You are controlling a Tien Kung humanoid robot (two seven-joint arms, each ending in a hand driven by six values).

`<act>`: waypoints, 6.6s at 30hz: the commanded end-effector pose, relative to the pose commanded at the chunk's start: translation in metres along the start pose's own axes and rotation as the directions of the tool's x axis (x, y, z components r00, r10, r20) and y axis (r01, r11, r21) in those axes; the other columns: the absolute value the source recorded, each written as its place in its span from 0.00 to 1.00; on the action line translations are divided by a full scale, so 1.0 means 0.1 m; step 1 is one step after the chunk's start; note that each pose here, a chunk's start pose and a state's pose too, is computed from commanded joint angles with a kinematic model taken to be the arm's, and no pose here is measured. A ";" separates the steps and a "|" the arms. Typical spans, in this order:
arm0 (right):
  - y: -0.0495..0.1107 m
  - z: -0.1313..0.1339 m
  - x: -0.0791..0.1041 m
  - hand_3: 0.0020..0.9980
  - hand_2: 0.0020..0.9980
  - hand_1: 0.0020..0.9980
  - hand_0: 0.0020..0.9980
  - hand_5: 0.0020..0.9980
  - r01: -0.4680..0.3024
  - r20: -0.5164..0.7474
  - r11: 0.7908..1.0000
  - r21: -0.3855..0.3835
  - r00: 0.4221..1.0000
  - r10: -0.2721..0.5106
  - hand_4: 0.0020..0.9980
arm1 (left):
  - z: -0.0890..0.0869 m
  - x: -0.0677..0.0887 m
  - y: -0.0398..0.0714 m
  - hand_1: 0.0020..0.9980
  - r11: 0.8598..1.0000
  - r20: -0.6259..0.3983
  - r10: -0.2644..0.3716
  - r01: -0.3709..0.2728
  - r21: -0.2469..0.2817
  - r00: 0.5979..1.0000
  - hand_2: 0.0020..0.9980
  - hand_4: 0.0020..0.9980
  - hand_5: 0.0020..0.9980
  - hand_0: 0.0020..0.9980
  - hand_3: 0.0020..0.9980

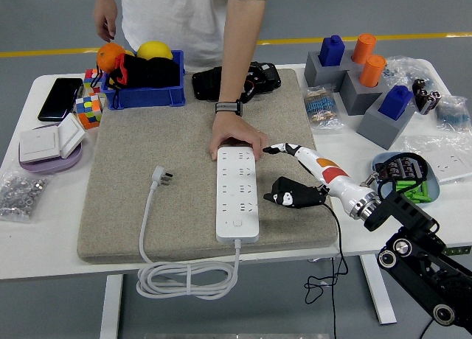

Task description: Press the white button,pick up the black plug,place it near the board,insert it into the board

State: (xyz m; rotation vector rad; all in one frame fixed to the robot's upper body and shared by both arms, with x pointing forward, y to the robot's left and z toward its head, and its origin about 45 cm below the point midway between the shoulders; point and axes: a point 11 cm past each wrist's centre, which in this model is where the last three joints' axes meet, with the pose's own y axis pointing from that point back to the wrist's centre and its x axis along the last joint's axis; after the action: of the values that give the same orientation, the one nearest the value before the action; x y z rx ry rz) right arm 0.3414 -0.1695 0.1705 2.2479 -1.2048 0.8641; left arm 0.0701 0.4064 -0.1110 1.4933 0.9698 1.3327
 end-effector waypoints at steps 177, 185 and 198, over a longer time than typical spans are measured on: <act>-0.17 -0.08 -0.34 0.48 0.28 0.25 0.33 0.00 0.162 -0.099 0.982 0.094 0.983 -0.153 0.74 | 0.03 0.00 0.01 0.50 1.000 -0.002 -0.001 0.001 -0.004 1.000 0.50 0.56 0.27 0.47 0.59; -0.18 -0.11 -0.31 0.48 0.28 0.25 0.33 0.00 0.166 -0.129 0.981 0.101 0.980 -0.153 0.73 | 0.03 0.00 0.01 0.50 1.000 -0.003 -0.002 0.002 -0.004 1.000 0.50 0.56 0.27 0.47 0.59; -0.19 -0.13 -0.31 0.49 0.28 0.25 0.33 0.00 0.176 -0.143 0.979 0.105 0.977 -0.160 0.74 | 0.03 0.00 0.01 0.49 1.000 -0.003 -0.003 0.003 -0.004 1.000 0.50 0.56 0.27 0.47 0.59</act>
State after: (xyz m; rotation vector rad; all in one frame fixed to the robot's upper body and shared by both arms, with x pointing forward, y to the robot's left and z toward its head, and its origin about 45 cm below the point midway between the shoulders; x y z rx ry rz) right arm 0.3405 -0.1342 0.1562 2.3034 -0.9107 1.0241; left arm 0.0732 0.4055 -0.1107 1.4866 0.9698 1.3349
